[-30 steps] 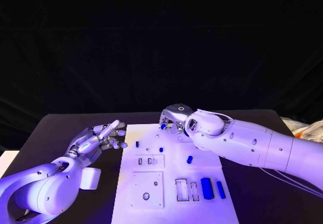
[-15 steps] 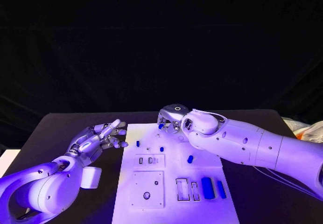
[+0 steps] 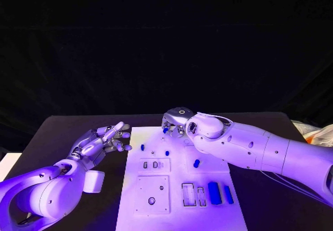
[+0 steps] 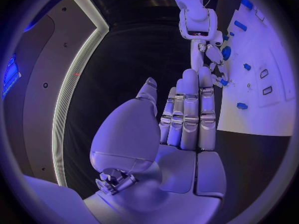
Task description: Assemble the parts on the task board
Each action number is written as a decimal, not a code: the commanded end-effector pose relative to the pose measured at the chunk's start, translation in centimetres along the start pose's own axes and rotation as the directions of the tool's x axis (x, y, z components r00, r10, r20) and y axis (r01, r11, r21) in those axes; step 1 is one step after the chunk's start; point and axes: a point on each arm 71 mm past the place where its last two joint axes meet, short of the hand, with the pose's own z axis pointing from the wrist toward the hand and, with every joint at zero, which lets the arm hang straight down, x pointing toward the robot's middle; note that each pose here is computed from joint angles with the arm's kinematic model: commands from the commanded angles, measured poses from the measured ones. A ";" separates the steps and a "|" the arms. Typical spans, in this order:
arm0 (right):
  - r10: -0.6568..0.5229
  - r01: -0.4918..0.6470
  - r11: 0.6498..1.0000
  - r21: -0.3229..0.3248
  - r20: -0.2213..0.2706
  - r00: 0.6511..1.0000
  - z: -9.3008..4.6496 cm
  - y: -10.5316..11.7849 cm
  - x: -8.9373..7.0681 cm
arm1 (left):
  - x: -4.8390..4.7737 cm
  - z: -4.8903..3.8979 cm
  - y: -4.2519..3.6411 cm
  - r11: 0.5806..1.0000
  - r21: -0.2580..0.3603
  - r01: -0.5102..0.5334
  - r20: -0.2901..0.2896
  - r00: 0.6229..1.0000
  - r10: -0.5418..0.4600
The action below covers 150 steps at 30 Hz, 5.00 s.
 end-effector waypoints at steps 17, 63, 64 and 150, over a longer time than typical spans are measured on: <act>0.004 -0.004 1.000 0.010 0.035 0.999 -0.9 -0.5 -0.1 | 0.02 0.05 -0.20 1.000 0.002 0.006 -0.014 1.000 -0.006; 0.228 -0.197 0.931 0.308 -0.069 0.971 -8.5 -9.2 -0.8 | -0.13 0.11 -0.27 1.000 0.001 0.003 -0.010 1.000 -0.003; 0.225 -0.193 0.932 0.306 -0.072 0.972 -8.5 -9.1 -0.7 | -0.15 0.11 -0.27 1.000 0.001 0.003 -0.010 1.000 -0.003; 0.097 -0.099 0.993 0.070 0.036 0.995 -4.6 0.4 -0.9 | -0.51 0.33 -0.14 1.000 -0.008 0.001 -0.004 1.000 -0.001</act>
